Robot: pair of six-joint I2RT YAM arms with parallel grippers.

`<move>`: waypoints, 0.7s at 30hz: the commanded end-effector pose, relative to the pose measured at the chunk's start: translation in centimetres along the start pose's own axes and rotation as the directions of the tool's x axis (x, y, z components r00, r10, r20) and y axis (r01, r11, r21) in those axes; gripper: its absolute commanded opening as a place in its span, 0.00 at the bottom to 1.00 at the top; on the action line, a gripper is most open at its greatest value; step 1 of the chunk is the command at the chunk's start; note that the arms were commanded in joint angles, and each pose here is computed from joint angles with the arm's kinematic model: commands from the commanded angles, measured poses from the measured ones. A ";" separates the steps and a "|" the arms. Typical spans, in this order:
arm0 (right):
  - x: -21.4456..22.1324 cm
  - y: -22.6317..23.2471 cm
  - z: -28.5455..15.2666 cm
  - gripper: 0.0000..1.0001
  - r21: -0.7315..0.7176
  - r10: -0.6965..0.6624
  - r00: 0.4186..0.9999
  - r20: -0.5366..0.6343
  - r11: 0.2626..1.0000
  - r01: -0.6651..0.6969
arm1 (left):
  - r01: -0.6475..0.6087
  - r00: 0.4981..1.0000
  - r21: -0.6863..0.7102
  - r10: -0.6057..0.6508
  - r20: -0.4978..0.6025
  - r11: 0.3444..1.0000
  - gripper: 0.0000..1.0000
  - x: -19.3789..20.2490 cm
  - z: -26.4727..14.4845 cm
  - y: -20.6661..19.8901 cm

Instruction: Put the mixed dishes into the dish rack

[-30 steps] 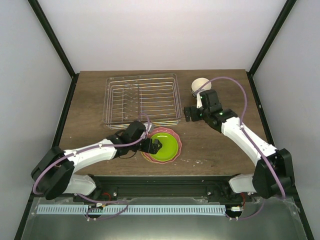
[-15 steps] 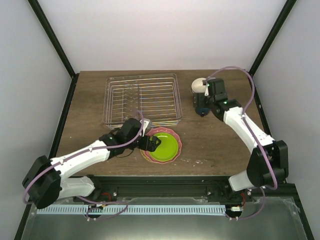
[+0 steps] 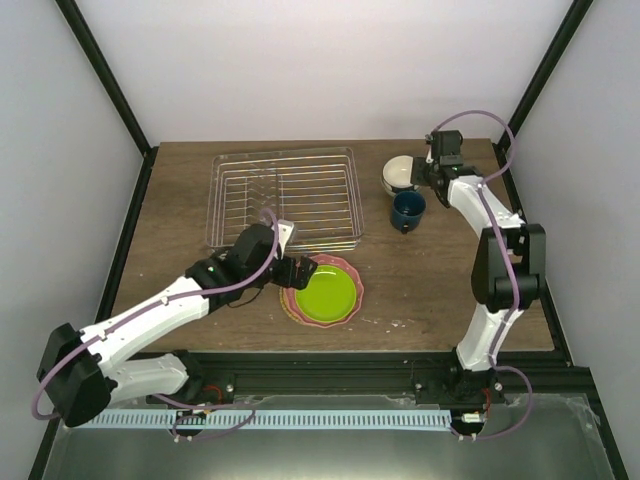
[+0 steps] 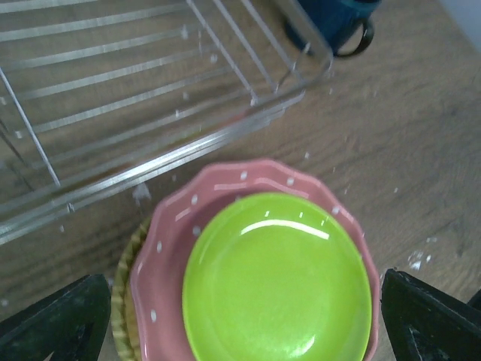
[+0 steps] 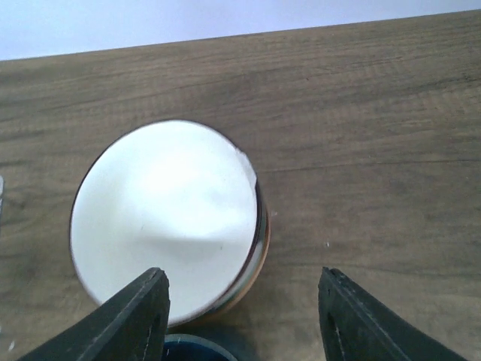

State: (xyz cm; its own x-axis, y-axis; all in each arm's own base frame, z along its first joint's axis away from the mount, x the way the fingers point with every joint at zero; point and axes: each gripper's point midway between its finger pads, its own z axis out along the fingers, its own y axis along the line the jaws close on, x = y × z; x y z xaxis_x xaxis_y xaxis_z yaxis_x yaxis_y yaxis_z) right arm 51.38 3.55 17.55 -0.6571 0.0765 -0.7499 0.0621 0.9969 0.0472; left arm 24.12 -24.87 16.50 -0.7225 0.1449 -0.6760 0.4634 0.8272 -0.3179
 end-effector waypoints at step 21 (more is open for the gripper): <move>0.2 -0.8 8.9 0.22 0.016 -0.030 0.998 -0.057 0.999 0.031 | -0.047 0.997 -0.088 0.053 0.063 0.995 1.00 -3.3 -1.3 0.5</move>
State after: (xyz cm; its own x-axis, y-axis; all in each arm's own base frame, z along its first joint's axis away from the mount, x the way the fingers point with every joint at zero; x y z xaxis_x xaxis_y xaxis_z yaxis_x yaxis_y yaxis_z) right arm 56.70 2.57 10.80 -0.7189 0.0426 -0.6938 0.0643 0.9979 -0.0054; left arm 25.80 -24.14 19.05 -0.6678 0.1549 -0.7280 0.4512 0.8621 -0.2305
